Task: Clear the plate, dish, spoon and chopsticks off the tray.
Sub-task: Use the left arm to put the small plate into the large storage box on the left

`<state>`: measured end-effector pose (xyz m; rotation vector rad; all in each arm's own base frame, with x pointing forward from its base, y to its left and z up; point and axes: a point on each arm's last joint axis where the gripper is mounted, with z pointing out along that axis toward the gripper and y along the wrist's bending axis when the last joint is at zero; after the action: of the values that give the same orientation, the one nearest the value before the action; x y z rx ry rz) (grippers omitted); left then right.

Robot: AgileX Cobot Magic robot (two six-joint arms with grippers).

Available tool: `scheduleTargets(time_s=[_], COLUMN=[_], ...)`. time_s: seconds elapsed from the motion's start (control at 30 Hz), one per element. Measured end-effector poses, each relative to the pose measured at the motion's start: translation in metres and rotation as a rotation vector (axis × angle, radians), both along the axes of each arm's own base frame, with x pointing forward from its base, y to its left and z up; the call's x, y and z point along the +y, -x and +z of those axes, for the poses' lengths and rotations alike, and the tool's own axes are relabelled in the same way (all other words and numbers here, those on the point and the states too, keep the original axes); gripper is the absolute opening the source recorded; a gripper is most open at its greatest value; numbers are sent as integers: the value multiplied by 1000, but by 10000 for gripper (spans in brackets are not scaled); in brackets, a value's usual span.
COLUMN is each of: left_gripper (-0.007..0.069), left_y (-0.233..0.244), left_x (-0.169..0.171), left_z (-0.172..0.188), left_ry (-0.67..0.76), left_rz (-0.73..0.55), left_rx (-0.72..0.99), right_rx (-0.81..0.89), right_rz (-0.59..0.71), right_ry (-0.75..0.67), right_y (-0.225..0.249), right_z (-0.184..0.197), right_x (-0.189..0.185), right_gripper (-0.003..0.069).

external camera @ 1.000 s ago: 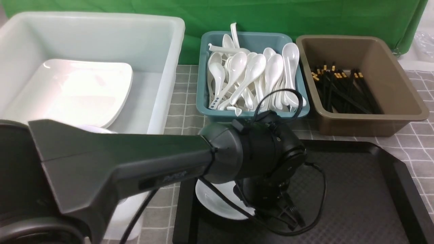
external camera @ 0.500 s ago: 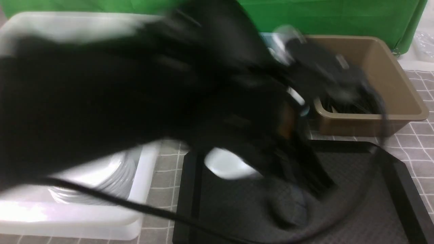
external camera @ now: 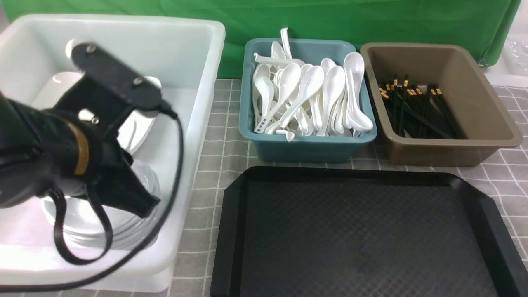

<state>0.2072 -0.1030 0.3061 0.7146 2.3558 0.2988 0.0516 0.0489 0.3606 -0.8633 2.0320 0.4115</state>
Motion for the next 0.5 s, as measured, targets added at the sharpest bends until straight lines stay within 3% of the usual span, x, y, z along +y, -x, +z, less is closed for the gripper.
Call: scheduleTargets(time_s=[0.2, 0.33, 0.5], left_gripper=[33, 90, 273], left_y=[-19, -22, -20], left_x=[2, 0, 0], left_z=[-27, -38, -39], left_ry=[-53, -75, -53], left_rz=[-79, -71, -53], left_rx=[68, 124, 152], right_rx=[-4, 14, 31], right_rz=[-4, -6, 1], right_ry=[-26, -42, -56], right_y=[-1, 0, 1], right_z=[2, 1, 1], right_x=[1, 2, 3], right_gripper=[90, 90, 91])
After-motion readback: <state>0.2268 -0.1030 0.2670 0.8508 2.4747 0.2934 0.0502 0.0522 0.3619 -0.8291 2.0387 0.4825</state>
